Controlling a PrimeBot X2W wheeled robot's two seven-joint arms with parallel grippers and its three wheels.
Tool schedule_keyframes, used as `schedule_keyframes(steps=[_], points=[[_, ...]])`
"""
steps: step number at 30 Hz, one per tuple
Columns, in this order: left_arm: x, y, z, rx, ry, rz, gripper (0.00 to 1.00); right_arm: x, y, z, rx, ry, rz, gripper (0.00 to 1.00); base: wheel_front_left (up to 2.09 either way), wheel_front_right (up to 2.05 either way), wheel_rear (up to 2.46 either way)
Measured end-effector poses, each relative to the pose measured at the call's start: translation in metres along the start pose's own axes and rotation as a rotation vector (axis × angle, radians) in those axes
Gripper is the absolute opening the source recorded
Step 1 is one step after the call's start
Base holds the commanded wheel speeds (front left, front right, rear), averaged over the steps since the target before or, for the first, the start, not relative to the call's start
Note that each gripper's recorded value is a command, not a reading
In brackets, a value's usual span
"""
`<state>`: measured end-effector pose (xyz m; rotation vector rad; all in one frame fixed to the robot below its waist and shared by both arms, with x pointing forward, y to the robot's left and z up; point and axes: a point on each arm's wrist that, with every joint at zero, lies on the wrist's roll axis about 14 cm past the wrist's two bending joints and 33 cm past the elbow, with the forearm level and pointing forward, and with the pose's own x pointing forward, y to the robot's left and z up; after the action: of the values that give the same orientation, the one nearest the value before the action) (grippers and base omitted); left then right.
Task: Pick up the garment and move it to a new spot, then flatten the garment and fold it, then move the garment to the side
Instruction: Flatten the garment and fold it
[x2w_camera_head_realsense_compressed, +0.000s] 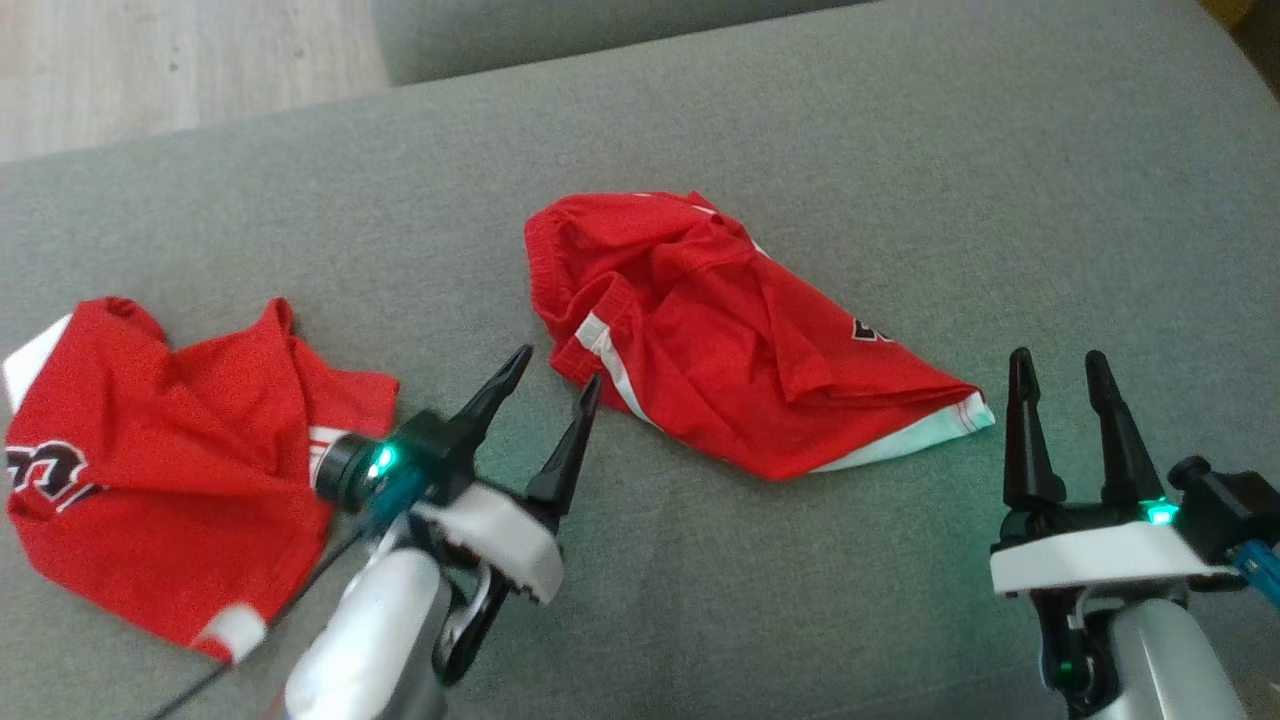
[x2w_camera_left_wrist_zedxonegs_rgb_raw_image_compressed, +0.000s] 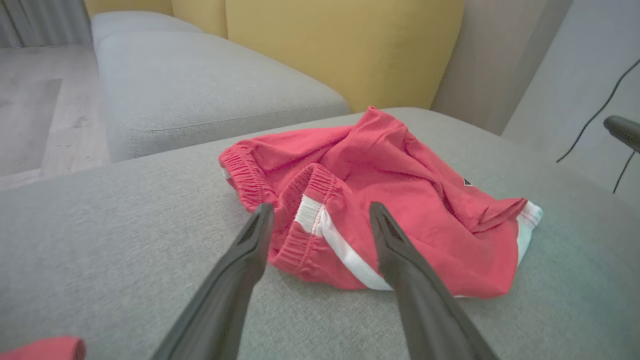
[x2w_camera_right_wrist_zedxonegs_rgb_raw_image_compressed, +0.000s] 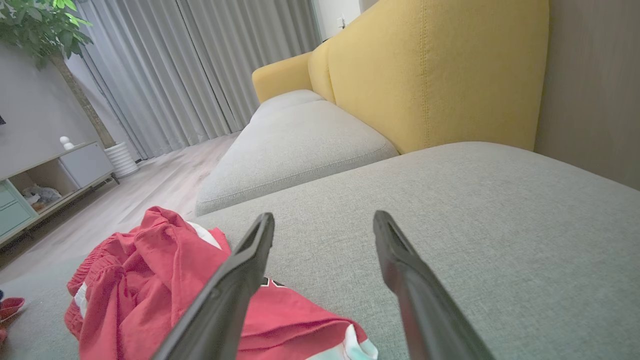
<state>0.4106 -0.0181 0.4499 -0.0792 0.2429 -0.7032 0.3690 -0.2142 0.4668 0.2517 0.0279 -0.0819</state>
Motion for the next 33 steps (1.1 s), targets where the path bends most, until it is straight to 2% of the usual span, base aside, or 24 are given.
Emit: schedule_keyframes(steps=[4, 12, 28, 30, 32, 33], points=[[0.016, -0.003, -0.007, 0.061, 0.083, -0.06, 1.0, 0.002, -0.004, -0.003, 0.004, 0.01, -0.014, 1.0, 0.0, 0.0, 0.0], [0.027, 0.002, -0.03, 0.083, 0.206, -0.093, 1.0, 0.004, -0.01, -0.003, 0.013, 0.011, -0.034, 1.0, 0.0, 0.0, 0.0], [0.048, 0.001, -0.03, 0.093, 0.232, -0.152, 1.0, 0.004, -0.02, -0.009, 0.01, 0.029, -0.066, 1.0, 0.0, 0.0, 0.0], [0.048, -0.001, -0.031, 0.091, 0.237, -0.158, 0.45, 0.005, -0.02, -0.007, 0.01, 0.024, -0.065, 1.0, 0.0, 0.0, 0.0], [0.047, -0.001, -0.032, 0.094, 0.24, -0.162, 0.0, 0.005, -0.02, -0.005, 0.01, 0.018, -0.063, 1.0, 0.0, 0.0, 0.0], [0.046, -0.001, -0.032, 0.097, 0.242, -0.163, 0.0, 0.005, -0.02, -0.005, 0.012, 0.017, -0.063, 1.0, 0.0, 0.0, 0.0]])
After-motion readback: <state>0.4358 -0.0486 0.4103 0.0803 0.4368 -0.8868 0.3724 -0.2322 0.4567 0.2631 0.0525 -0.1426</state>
